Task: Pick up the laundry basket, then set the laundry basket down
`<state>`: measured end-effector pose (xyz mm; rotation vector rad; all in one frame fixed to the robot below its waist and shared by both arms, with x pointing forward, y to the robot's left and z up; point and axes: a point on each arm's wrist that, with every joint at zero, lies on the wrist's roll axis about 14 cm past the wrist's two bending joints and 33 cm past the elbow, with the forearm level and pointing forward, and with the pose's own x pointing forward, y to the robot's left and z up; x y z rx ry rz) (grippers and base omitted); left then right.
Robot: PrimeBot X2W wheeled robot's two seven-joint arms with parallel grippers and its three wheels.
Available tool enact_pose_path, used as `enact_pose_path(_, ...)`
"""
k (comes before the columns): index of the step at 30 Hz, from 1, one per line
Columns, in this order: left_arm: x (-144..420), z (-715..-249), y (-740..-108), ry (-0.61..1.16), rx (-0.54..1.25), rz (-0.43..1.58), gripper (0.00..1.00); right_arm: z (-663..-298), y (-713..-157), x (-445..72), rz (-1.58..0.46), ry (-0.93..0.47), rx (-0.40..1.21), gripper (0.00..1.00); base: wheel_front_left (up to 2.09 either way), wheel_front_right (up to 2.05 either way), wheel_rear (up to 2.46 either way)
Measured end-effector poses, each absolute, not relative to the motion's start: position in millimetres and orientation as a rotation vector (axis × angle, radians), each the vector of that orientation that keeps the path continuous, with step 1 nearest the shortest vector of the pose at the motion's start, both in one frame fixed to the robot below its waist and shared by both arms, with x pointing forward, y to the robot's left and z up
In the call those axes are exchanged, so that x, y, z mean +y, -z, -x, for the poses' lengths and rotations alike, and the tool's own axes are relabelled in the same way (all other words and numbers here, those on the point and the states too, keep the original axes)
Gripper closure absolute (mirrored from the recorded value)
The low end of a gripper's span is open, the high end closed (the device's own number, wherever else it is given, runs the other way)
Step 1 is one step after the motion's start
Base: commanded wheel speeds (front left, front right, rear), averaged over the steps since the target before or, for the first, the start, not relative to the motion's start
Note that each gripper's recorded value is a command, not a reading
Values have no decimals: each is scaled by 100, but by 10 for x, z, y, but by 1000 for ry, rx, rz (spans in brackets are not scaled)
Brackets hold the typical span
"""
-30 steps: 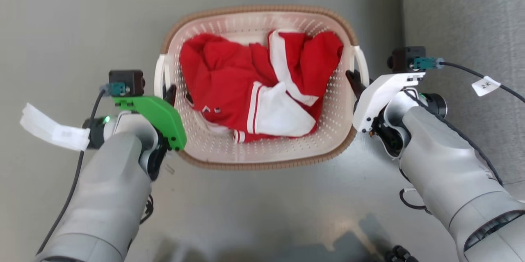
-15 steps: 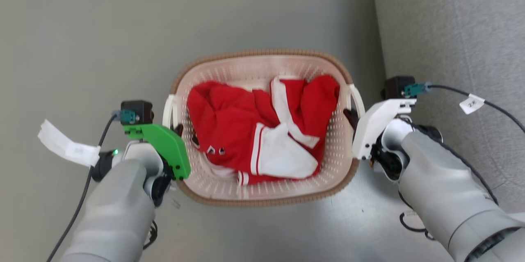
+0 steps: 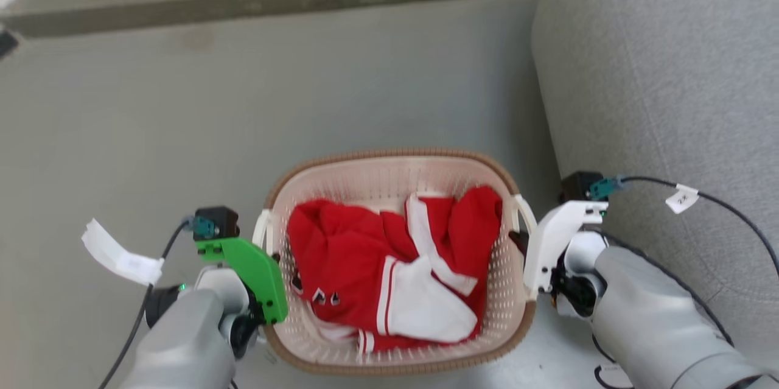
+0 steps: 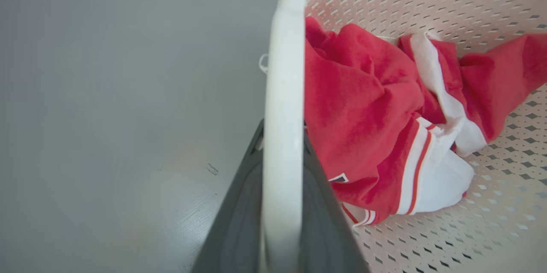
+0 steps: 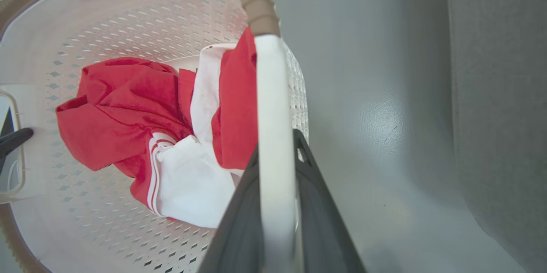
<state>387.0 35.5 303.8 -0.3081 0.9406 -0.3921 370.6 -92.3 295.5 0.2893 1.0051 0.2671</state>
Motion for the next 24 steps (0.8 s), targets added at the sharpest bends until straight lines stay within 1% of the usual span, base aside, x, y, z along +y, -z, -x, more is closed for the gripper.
enact_pose_path(10,383,-3599,-3203,392,944,305,100,-3423,-3116,-892,-299,-279,1007,100,0,0,0)
enact_pose_path(17,372,-3578,-3329,405,917,287,100,-3407,-3241,-879,-291,-290,982,100,0,0,0)
enact_pose_path(24,376,-3564,-3352,407,918,283,100,-3386,-3261,-859,-291,-299,990,100,0,0,0)
